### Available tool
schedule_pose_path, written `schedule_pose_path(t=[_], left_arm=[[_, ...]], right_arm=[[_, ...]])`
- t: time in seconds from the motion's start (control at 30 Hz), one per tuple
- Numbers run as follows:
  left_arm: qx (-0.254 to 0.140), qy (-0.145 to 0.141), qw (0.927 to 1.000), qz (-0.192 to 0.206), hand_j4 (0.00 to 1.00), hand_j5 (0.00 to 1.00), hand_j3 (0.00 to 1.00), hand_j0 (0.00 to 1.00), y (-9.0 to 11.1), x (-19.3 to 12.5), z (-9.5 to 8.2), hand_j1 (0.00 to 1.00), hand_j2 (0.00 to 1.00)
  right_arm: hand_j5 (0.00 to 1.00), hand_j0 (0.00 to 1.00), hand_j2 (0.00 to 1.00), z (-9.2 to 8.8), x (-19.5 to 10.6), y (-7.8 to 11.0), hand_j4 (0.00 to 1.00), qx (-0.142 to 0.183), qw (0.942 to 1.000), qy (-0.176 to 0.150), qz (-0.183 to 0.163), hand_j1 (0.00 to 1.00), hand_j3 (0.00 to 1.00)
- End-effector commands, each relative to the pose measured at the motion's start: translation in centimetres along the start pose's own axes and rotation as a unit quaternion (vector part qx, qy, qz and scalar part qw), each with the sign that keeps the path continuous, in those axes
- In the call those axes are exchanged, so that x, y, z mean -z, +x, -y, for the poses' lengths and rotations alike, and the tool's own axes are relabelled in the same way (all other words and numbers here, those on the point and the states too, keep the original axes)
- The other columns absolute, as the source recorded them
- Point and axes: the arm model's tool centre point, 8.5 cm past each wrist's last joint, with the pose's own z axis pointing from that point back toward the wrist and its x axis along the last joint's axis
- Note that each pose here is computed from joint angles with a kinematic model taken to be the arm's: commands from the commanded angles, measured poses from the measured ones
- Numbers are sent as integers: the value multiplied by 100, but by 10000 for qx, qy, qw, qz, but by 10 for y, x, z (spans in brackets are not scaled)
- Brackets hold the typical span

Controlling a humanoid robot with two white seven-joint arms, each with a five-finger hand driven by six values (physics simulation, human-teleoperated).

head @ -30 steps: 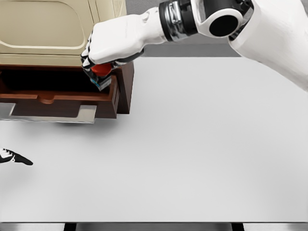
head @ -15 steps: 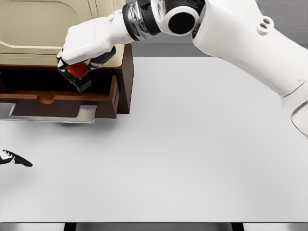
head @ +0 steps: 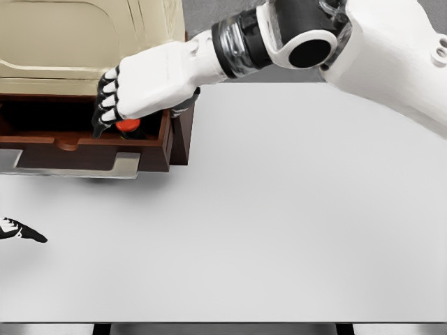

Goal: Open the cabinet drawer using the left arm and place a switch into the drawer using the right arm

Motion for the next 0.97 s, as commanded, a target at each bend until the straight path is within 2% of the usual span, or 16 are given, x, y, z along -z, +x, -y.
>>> schedule_pose_path(t=[0.0,0.03,0.07,0.1,0.13,0.2,0.27,0.33,0.53,0.87,0.93], left_arm=[[-36,12,10000,7,100,100,100,100,0,0,0,100,100],[-31,17,10000,6,100,100,100,100,0,0,0,100,100],[-31,17,10000,6,100,100,100,100,0,0,0,100,100],[-31,17,10000,6,100,100,100,100,0,0,0,100,100],[-36,21,10000,9,100,100,100,100,0,0,0,100,100],[-51,35,10000,20,100,100,100,100,0,0,0,100,100],[-55,39,10000,31,100,100,100,100,0,0,-1,100,100],[-49,41,9999,84,100,100,100,100,1,4,-1,100,100],[81,98,9970,763,100,100,100,100,12,52,-10,100,100],[198,97,9883,1510,100,100,100,100,31,104,-16,100,100],[202,88,9883,1512,100,100,100,100,31,106,-16,100,100]], right_arm=[[100,100,100,-28,-96,24,100,-51,9975,330,-619,100,100],[100,100,100,-63,-147,23,100,417,9905,474,-1226,100,100],[100,100,100,-94,-163,30,100,800,9850,637,-1389,100,100],[100,100,100,-125,-162,38,100,1194,9808,742,-1348,100,100],[100,100,100,-148,-166,47,100,1475,9758,844,-1377,100,100],[100,100,100,-165,-173,52,100,1753,9701,728,-1511,100,100],[100,100,100,-169,-181,54,100,1842,9672,587,-1646,100,100],[100,100,100,-172,-180,55,100,1879,9668,575,-1633,100,100],[100,100,100,-175,-178,55,100,1928,9661,570,-1616,100,100],[100,100,100,-178,-176,56,100,1965,9657,599,-1588,100,100],[100,100,100,-179,-176,56,100,1980,9654,615,-1579,100,100]])
